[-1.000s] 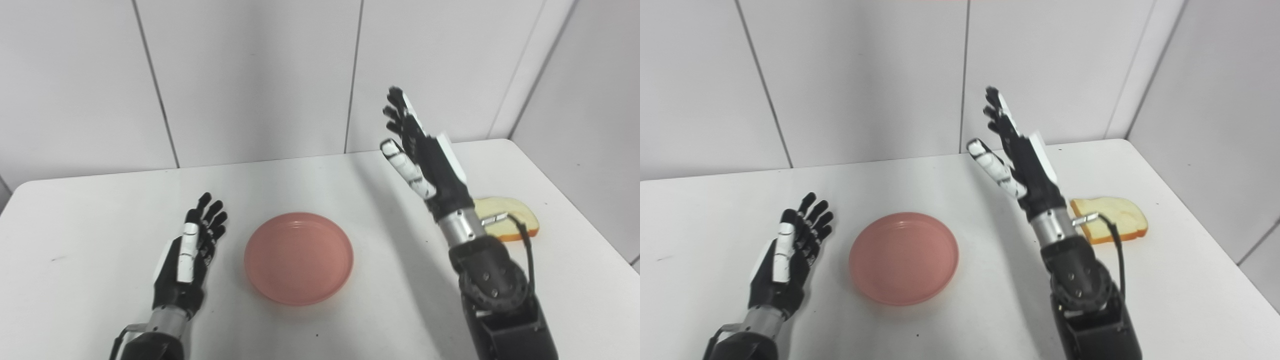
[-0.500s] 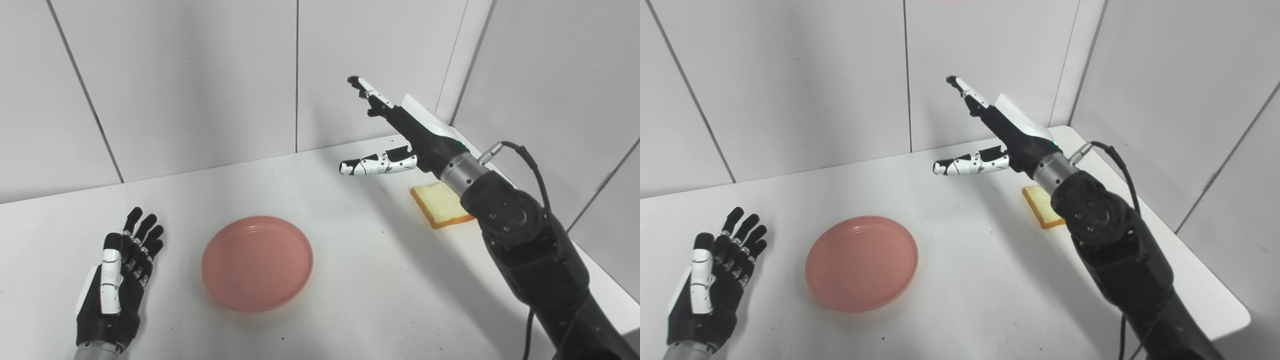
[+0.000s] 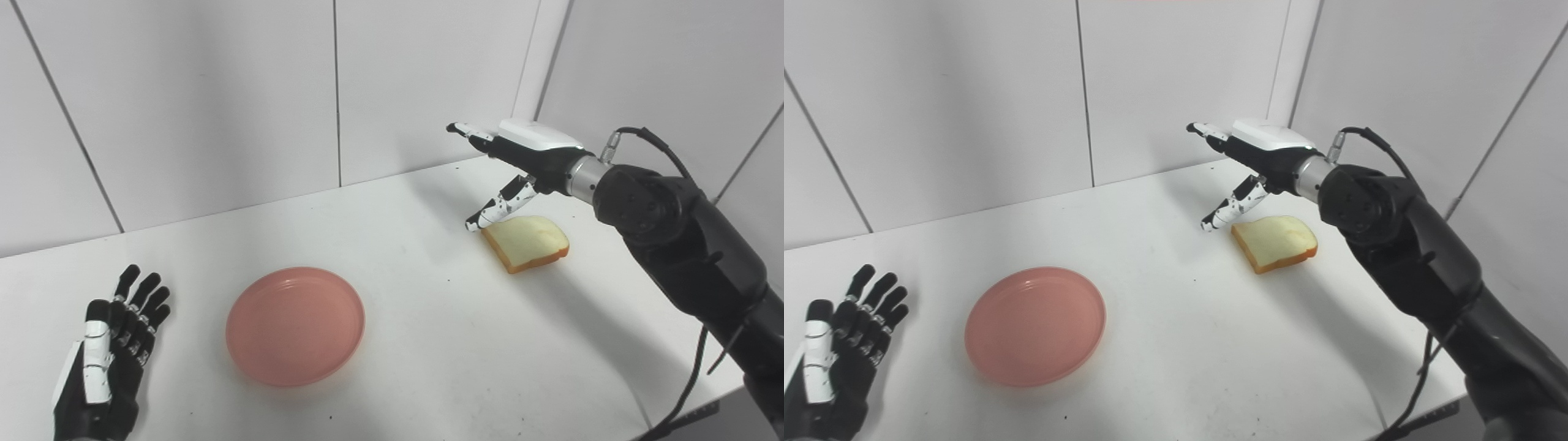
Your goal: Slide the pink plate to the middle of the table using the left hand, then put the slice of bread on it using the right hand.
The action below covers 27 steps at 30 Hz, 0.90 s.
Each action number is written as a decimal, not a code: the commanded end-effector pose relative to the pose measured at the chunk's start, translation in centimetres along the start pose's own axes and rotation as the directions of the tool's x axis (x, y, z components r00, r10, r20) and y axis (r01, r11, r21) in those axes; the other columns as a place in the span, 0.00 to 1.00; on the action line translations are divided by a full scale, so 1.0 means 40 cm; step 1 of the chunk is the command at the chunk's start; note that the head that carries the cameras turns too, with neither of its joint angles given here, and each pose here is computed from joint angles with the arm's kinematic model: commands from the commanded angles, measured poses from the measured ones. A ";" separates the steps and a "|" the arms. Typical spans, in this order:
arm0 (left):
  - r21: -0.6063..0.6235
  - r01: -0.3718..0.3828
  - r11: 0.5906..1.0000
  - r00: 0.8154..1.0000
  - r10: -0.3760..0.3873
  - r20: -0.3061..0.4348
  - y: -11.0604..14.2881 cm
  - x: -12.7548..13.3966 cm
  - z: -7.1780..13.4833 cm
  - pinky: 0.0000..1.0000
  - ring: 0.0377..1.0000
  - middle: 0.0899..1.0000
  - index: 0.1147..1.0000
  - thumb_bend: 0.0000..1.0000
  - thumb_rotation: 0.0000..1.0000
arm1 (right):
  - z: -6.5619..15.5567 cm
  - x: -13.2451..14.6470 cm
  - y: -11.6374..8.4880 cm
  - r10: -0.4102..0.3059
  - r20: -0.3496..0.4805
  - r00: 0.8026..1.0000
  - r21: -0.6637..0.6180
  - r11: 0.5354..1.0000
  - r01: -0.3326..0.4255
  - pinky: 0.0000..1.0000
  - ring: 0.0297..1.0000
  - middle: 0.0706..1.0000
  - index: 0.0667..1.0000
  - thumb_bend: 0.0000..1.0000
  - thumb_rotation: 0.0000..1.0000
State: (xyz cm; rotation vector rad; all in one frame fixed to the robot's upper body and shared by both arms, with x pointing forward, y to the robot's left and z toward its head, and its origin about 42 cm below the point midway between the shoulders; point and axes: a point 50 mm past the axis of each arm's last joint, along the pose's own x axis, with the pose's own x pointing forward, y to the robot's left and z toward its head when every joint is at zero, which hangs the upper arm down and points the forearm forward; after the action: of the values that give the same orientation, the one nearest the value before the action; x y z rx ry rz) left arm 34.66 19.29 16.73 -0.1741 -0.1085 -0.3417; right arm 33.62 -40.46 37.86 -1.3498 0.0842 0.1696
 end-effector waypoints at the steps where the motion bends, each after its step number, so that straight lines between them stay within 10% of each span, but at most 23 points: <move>1: 0.018 0.034 0.999 0.998 -0.035 0.056 -0.001 0.013 0.042 0.96 0.94 0.95 0.96 0.70 1.00 | -0.020 -0.018 -0.044 -0.038 -0.027 0.999 -0.049 0.998 0.036 0.85 0.96 1.00 1.00 1.00 0.32; 27: 0.008 0.034 0.999 0.999 -0.035 0.035 0.016 0.004 0.047 0.98 0.96 0.95 0.97 0.68 1.00 | -0.138 0.044 0.038 0.185 -0.236 0.954 -0.159 0.961 -0.226 0.88 1.00 1.00 1.00 1.00 0.40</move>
State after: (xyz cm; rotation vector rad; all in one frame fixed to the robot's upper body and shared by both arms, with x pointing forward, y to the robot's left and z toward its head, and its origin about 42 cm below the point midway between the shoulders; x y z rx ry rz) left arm 34.67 20.17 16.69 -0.1758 -0.0750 -0.3537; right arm 34.76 -45.22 32.30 -1.4818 0.4815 0.2565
